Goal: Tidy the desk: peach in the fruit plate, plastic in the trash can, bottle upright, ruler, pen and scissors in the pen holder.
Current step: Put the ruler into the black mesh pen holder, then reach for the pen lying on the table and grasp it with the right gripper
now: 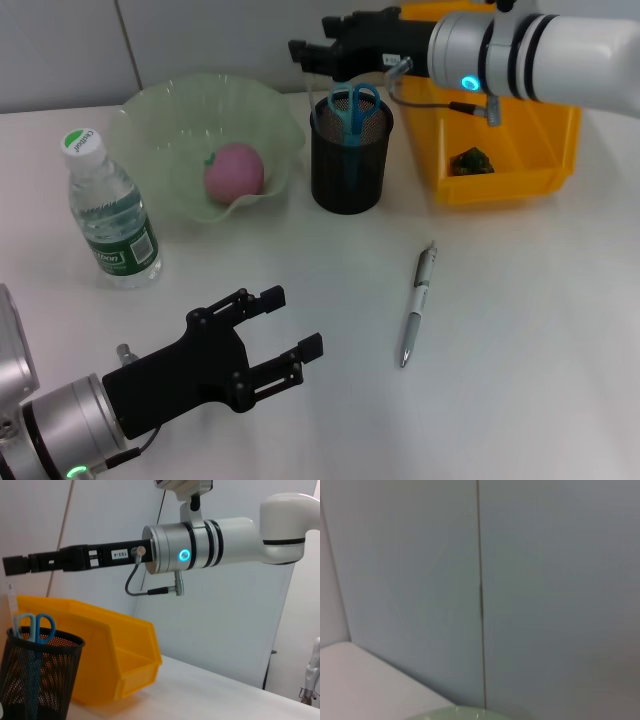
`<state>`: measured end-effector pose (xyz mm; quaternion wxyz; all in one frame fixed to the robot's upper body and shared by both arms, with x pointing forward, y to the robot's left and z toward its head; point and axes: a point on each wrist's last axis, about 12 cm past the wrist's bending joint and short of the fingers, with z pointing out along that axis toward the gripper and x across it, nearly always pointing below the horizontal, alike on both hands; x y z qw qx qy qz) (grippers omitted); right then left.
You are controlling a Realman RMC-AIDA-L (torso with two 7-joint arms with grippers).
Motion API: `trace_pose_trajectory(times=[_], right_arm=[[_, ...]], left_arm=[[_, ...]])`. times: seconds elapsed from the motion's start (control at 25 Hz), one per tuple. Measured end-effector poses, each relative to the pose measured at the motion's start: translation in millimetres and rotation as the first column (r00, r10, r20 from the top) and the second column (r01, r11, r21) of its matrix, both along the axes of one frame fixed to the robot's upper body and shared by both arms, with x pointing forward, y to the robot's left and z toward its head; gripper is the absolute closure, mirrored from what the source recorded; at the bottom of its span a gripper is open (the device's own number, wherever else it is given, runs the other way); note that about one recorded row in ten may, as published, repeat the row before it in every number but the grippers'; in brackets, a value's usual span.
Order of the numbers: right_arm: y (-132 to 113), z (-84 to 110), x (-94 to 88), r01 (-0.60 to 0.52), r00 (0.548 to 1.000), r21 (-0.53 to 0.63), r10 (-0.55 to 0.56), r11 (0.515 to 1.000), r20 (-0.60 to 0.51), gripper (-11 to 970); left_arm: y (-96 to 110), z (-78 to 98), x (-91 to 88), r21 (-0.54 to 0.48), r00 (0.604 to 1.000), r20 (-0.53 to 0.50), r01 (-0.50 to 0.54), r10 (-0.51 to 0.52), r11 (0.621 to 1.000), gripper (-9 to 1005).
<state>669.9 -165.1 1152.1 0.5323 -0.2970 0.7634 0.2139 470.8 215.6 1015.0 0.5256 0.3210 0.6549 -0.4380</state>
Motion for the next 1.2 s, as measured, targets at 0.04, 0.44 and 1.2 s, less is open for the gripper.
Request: trace_pose_trajectory(times=[0.04, 0.44, 1.2], right_arm=[[-1.8, 1.9, -0.5, 0.006, 1.0, 0.009, -0.006, 1.0, 0.007, 397], [-24.1, 24.8, -28.8, -0.068, 0.997, 0.18, 0.059, 0.981, 0.056, 396], [-41.2, 48.4, -69.0, -0.302, 0.871, -0.052, 0.254, 0.952, -0.42, 404]], left_arm=[[0.0, 0.0, 0.0, 0.0, 1.0, 0.0, 0.0, 0.0, 1.0, 242], [0.1, 0.0, 0.0, 0.0, 1.0, -0.002, 0.0, 0.0, 1.0, 241], [0.6, 3.7, 4.2, -0.017, 1.0, 0.016, -0.017, 0.017, 1.0, 241]])
